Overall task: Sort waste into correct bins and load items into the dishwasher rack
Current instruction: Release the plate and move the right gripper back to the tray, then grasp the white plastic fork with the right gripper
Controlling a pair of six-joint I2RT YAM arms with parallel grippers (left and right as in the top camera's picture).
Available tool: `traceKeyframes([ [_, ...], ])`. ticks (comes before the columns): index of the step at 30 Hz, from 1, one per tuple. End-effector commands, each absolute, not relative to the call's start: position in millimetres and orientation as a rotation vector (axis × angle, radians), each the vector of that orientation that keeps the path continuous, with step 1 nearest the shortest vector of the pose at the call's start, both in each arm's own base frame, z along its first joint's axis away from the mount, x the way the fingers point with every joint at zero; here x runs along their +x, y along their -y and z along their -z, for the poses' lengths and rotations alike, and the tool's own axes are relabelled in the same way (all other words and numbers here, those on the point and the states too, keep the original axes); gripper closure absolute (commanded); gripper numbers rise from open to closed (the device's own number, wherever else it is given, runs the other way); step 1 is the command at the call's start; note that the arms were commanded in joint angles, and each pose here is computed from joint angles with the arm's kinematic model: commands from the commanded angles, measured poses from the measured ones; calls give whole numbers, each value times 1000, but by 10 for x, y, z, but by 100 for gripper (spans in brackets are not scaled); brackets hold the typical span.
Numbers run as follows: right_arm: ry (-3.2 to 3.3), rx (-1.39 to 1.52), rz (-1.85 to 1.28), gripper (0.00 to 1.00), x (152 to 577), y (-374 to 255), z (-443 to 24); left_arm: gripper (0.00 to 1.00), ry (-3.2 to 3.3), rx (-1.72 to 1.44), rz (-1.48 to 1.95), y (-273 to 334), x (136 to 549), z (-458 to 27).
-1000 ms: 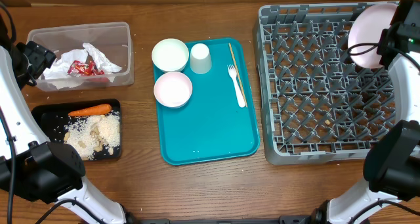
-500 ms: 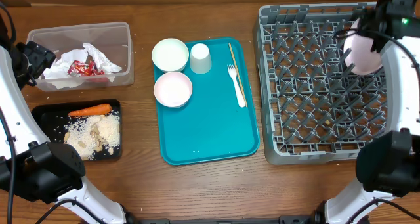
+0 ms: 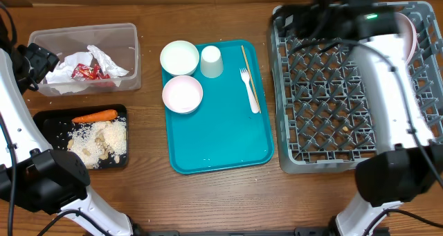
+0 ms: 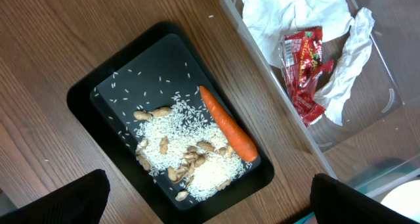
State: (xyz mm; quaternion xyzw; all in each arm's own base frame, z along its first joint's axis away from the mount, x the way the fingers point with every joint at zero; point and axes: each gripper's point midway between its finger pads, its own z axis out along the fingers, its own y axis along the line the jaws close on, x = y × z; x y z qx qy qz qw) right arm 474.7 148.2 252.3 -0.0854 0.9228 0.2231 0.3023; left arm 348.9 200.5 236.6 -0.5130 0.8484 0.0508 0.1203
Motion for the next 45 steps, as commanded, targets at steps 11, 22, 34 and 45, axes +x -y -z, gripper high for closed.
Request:
traceKeyframes([
  [11,-2854,-281,-139,13,4430,-2241,-603,0,-2485,-1492,-174,-2030,3481,-2354],
  [22,-2975,-270,-79,17,4315,-2192,-77,0,-2485,-1492,-174,-2030,3481,-2354],
  [34,-3066,-231,-85,35,4060,-2174,129,0,-2485,-1492,-174,-2030,3481,-2354],
  [45,-3120,-236,-109,63,3934,-2176,125,0,-2485,-1492,-174,-2030,3481,-2354],
])
